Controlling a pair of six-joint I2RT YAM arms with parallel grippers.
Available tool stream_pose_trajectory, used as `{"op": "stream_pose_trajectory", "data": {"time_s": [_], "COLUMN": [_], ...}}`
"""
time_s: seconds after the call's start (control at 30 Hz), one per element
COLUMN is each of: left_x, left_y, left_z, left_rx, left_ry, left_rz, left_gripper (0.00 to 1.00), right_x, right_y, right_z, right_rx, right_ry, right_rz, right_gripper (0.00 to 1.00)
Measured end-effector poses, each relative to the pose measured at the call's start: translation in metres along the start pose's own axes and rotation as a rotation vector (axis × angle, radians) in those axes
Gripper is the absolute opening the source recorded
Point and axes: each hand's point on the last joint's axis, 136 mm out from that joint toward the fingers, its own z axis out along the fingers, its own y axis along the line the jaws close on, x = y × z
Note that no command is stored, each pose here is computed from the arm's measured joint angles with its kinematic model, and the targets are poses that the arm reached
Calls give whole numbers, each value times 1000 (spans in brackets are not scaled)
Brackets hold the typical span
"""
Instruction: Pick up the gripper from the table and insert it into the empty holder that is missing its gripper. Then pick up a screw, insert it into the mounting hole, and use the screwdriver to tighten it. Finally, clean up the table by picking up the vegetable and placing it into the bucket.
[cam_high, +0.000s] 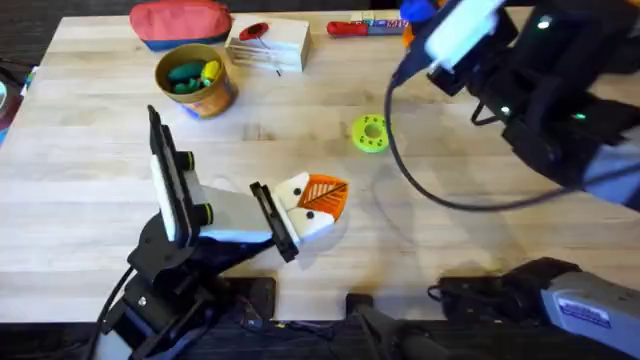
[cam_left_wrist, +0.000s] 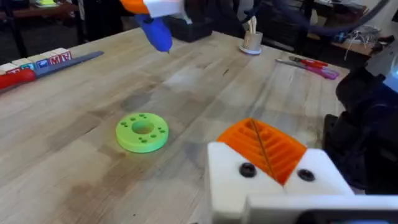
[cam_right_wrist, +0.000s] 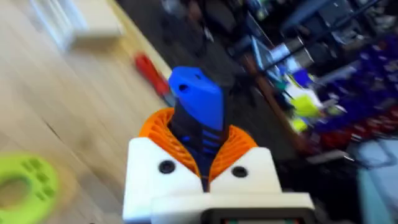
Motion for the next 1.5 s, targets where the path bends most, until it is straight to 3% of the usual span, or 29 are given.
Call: {"op": "stream_pose_trajectory", "data": {"time_s": [0.13, 0.27, 0.6, 0.67, 0.83, 0.97, 1.0, 1.17, 1.2, 1.5], "left_x": [0, 0, 0, 0, 0, 0, 0, 0, 0, -2], "left_y": [0, 0, 0, 0, 0, 0, 0, 0, 0, 8], "left_z": [0, 0, 0, 0, 0, 0, 0, 0, 0, 0], "left_rx": [0, 0, 0, 0, 0, 0, 0, -1, 0, -46], "left_ry": [0, 0, 0, 0, 0, 0, 1, 0, 0, -8], "left_rz": [0, 0, 0, 0, 0, 0, 8, 7, 5, 6], "left_gripper": [15, 15, 15, 15, 15, 15, 86, 851, 957, 986], "right_x": [56, 96, 145, 147, 134, 133, 136, 130, 125, 80], "right_y": [18, 51, 100, 103, 91, 86, 83, 72, 66, 16], "right_z": [24, 39, 51, 51, 58, 59, 57, 50, 47, 4], "right_rx": [-38, -147, -307, -311, -254, -231, -206, -151, -129, 16], "right_ry": [194, 296, 387, 394, 371, 384, 412, 429, 423, 356], "right_rz": [-254, -430, -559, -547, -494, -452, -392, -245, -209, 195], "right_gripper": [7, 7, 28, 218, 929, 991, 991, 991, 991, 991]}}
